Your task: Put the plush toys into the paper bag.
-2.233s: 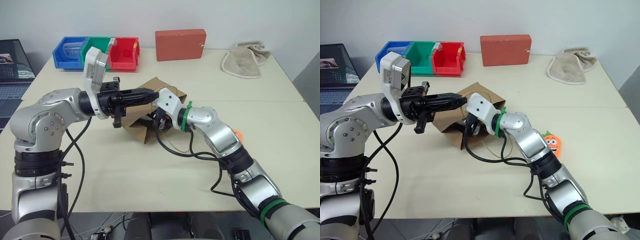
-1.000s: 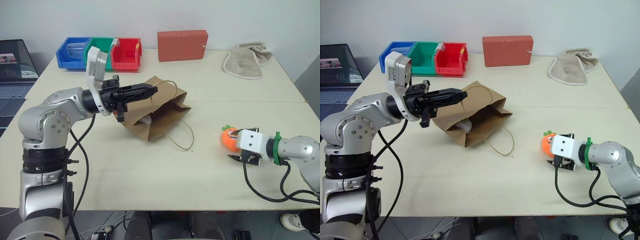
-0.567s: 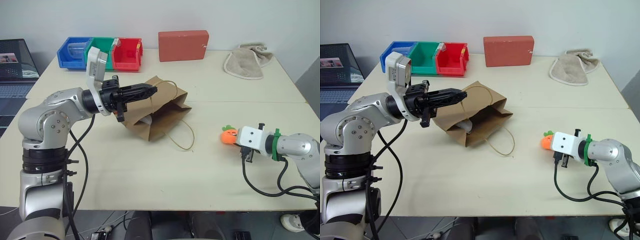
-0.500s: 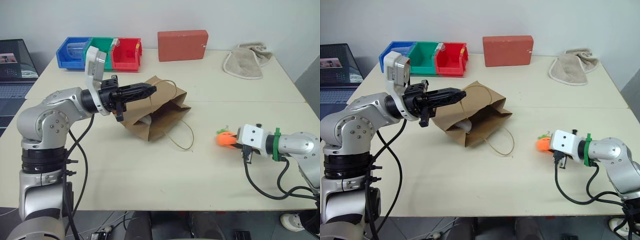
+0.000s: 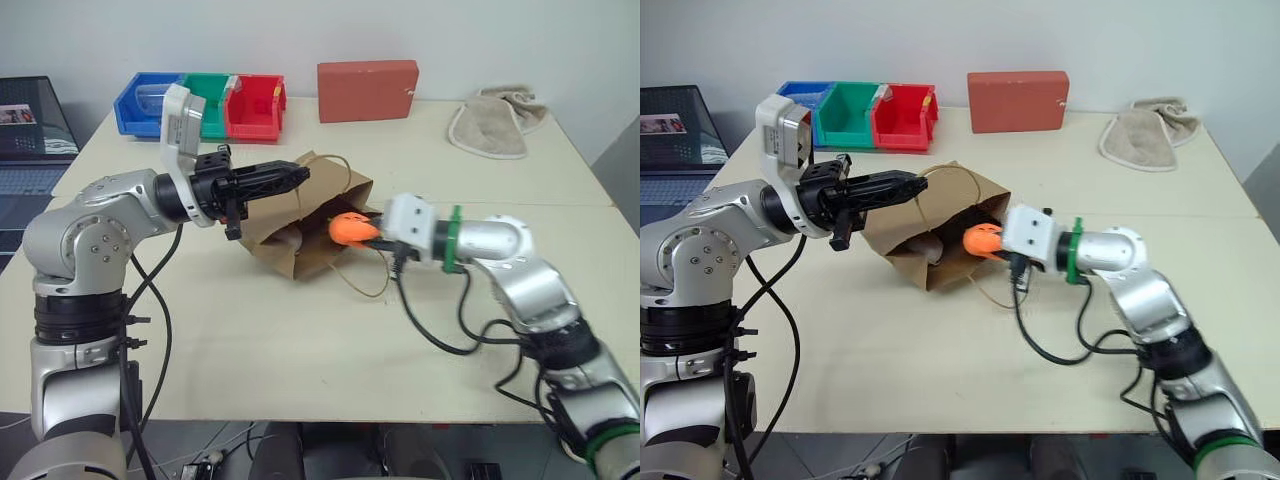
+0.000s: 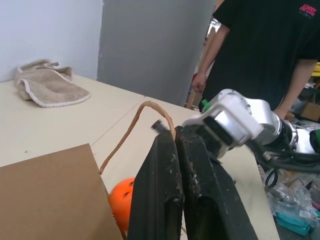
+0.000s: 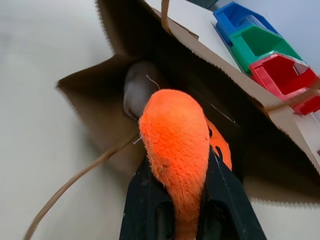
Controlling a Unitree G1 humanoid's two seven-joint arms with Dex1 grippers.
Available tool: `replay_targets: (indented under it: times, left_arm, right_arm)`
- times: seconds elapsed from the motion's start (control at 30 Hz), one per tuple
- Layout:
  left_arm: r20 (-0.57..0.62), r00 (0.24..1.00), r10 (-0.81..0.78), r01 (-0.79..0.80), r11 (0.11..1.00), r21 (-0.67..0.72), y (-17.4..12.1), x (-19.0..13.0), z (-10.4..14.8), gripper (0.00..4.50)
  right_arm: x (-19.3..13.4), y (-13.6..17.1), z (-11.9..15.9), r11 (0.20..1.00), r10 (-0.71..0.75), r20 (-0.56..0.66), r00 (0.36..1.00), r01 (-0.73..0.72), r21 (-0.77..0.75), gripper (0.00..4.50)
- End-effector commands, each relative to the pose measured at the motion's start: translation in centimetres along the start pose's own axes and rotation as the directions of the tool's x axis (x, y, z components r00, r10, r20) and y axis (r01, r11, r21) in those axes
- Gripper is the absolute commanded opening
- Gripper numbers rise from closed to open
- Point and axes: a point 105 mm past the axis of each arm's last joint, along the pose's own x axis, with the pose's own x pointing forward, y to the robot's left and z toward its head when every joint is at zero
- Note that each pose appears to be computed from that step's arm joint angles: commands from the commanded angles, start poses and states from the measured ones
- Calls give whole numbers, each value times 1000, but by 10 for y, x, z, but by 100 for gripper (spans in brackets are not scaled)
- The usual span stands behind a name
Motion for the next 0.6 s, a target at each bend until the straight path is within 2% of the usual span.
replay_targets:
  times: [0.03, 0.17, 0.2, 0.27, 0.5, 0.53, 0.6]
  left_arm:
    - [17, 999, -34, 34, 998, 44, -10, 0, 13, 0]
    - [16, 999, -39, 38, 998, 42, -11, 0, 13, 0]
    - [21, 999, -36, 35, 999, 41, -10, 0, 13, 0]
    - [26, 999, -33, 32, 999, 40, -10, 1, 14, 0]
    - [48, 999, -19, 18, 999, 29, -7, 0, 17, 0]
    - [53, 998, -15, 13, 1000, 28, -6, 1, 17, 0]
    - [59, 998, -9, 8, 1000, 27, -4, 1, 17, 0]
  right_arm:
    - [16, -21, 8, 994, -102, 6, 995, 103, -25, 5]
    - [28, -29, 11, 990, -143, 8, 990, 143, -15, 5]
    - [30, -29, 9, 988, -150, -4, 989, 149, -33, 76]
    - [32, -32, 7, 984, -170, -25, 985, 168, -66, 124]
    - [23, -26, 14, 986, -146, -4, 989, 146, -77, 385]
    - [17, -26, 18, 987, -144, 9, 990, 144, -68, 413]
    - [10, -26, 24, 988, -139, 23, 990, 140, -57, 413]
